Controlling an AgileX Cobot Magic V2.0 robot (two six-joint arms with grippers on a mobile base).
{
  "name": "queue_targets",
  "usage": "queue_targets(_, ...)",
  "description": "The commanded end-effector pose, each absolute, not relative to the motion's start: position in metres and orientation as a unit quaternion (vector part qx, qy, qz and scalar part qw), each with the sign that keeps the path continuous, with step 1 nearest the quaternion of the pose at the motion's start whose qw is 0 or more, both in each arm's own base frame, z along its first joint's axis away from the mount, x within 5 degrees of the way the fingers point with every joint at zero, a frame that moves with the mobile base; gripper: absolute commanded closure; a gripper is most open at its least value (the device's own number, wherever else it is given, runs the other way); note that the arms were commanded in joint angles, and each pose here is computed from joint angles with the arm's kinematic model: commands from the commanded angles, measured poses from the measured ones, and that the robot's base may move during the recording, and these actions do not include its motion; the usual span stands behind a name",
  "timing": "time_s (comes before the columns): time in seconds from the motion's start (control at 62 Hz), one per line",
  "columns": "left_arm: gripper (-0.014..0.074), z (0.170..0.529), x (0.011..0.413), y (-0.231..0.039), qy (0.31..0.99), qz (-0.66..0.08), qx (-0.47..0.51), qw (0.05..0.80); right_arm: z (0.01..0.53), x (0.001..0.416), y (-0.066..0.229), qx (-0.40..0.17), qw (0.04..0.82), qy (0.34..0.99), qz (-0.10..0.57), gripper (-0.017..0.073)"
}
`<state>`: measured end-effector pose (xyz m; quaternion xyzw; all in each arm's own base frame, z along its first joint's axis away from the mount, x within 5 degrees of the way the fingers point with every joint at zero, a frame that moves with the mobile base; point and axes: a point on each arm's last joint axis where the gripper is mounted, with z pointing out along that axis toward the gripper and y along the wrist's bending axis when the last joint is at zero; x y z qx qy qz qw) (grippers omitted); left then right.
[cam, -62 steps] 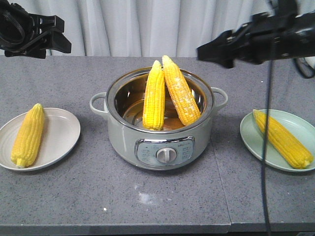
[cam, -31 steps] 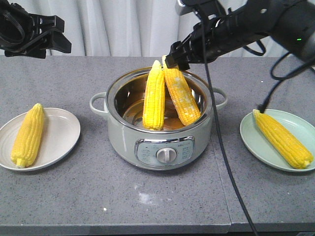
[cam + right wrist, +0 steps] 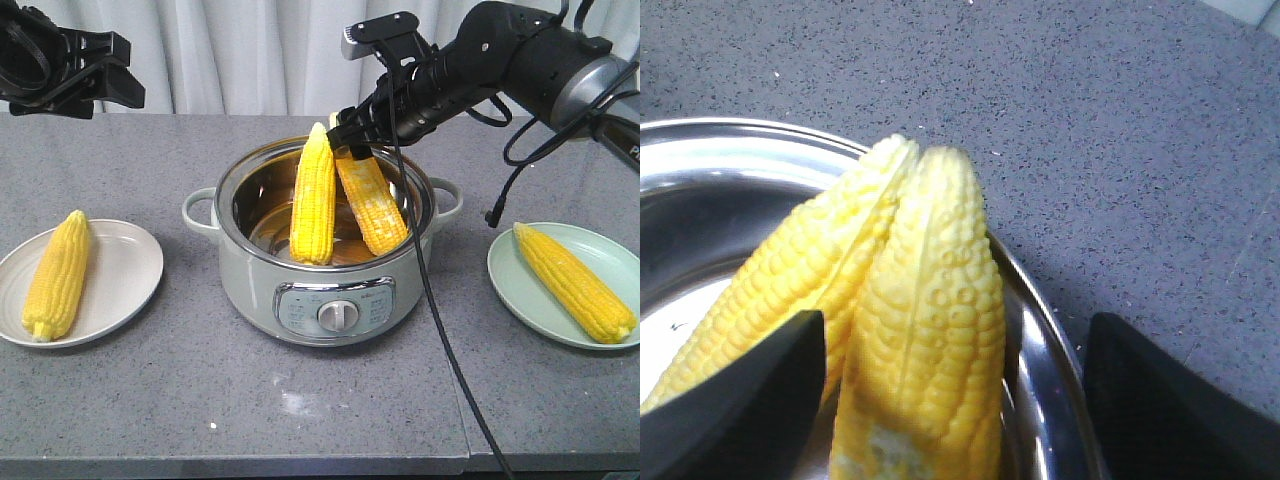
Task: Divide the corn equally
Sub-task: 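Grasp the leaning corn cob in the pot with the right gripper and lift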
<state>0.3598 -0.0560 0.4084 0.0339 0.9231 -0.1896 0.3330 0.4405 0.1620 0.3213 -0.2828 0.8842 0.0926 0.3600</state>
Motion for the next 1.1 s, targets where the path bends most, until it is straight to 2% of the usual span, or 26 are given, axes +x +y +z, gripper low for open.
queue_targets(0.0, 0.0126, 0.435, 0.350, -0.059, 0.899, -0.208, 0.035, 0.383, 0.362, 0.434, 0.159, -0.276, 0.430, 0.855, 0.091, 0.0031)
queue_targets(0.258, 0.0126, 0.435, 0.350, -0.059, 0.899, -0.208, 0.035, 0.383, 0.359, 0.433, 0.167, -0.287, 0.430, 0.852, 0.087, 0.0035)
queue_targets(0.484, 0.0126, 0.435, 0.350, -0.059, 0.900, -0.208, 0.035, 0.382, 0.358, 0.434, 0.166, -0.287, 0.428, 0.853, 0.080, 0.0102)
queue_targets(0.661, 0.0126, 0.434, 0.350, -0.059, 0.901, -0.208, 0.036, 0.379, 0.349, 0.435, 0.166, -0.292, 0.407, 0.862, 0.078, 0.0204)
queue_targets(0.838, 0.0126, 0.434, 0.350, -0.059, 0.901, -0.208, 0.036, 0.379, 0.351, 0.433, 0.166, -0.297, 0.400, 0.864, 0.077, 0.0372)
queue_targets(1.08, 0.0126, 0.434, 0.350, -0.059, 0.901, -0.209, 0.036, 0.378, 0.400, 0.416, 0.160, -0.298, 0.444, 0.842, 0.077, 0.0557)
